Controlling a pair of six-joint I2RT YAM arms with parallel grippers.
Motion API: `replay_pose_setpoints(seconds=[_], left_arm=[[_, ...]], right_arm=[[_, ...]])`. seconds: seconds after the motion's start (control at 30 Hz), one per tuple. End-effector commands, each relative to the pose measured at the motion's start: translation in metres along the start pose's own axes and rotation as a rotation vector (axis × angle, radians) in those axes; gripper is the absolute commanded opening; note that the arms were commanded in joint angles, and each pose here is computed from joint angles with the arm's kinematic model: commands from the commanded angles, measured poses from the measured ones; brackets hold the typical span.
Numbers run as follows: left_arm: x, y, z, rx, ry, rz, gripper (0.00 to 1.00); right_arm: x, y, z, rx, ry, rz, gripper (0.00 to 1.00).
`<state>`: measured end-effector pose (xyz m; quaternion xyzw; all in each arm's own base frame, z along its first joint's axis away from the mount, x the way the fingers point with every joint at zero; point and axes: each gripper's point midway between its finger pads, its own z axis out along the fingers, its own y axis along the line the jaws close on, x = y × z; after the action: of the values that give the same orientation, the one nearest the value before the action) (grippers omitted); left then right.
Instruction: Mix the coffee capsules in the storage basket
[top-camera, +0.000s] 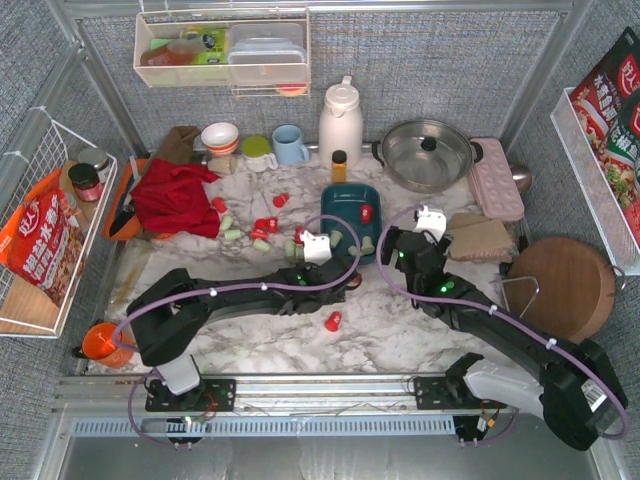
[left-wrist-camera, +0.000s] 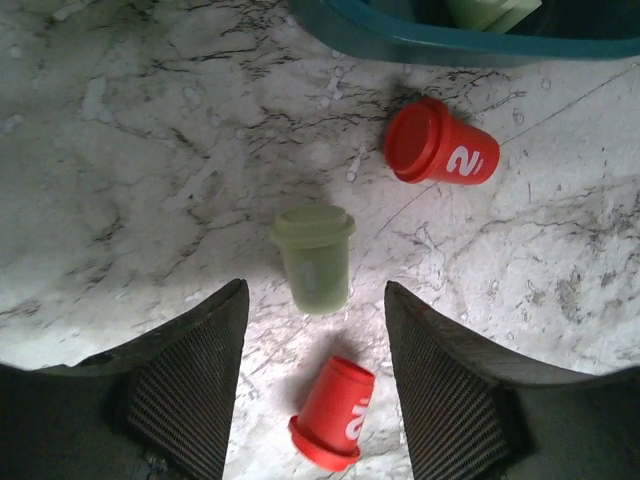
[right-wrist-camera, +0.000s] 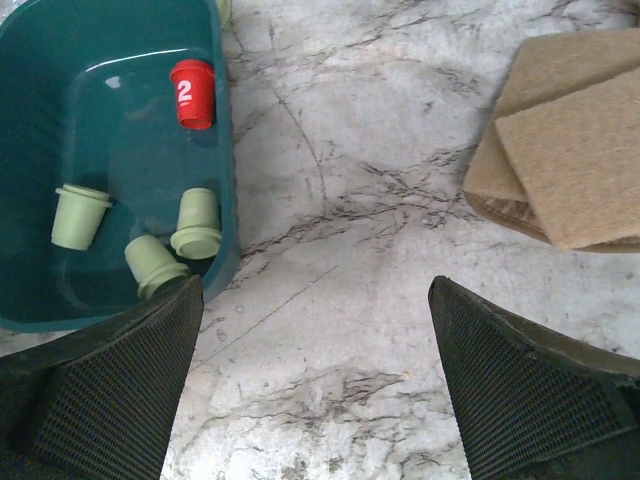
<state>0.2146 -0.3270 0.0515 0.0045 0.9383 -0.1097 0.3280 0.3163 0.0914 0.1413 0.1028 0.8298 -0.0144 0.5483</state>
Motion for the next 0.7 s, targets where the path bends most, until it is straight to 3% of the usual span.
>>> replay_pose_setpoints(seconds=[0.0,0.23,0.67], left_arm=[[-0.004,-0.015,0.012,0.026,-0.034,-0.064,0.65],[0.006,-0.001,0.026,-0.055,-0.024,-0.058,0.57],[0.019,0.002,0.031,-0.041,0.003,-0.070,0.40]], right_arm=[[-0.013,-0.014,-0.002,0.062,-0.071,0.043,0.99],[-0.016,-0.024,-0.007,0.080,-0.116,0.105,0.99],[-0.013,-0.024,-0.005,0.083,-0.104,0.109,0.99]])
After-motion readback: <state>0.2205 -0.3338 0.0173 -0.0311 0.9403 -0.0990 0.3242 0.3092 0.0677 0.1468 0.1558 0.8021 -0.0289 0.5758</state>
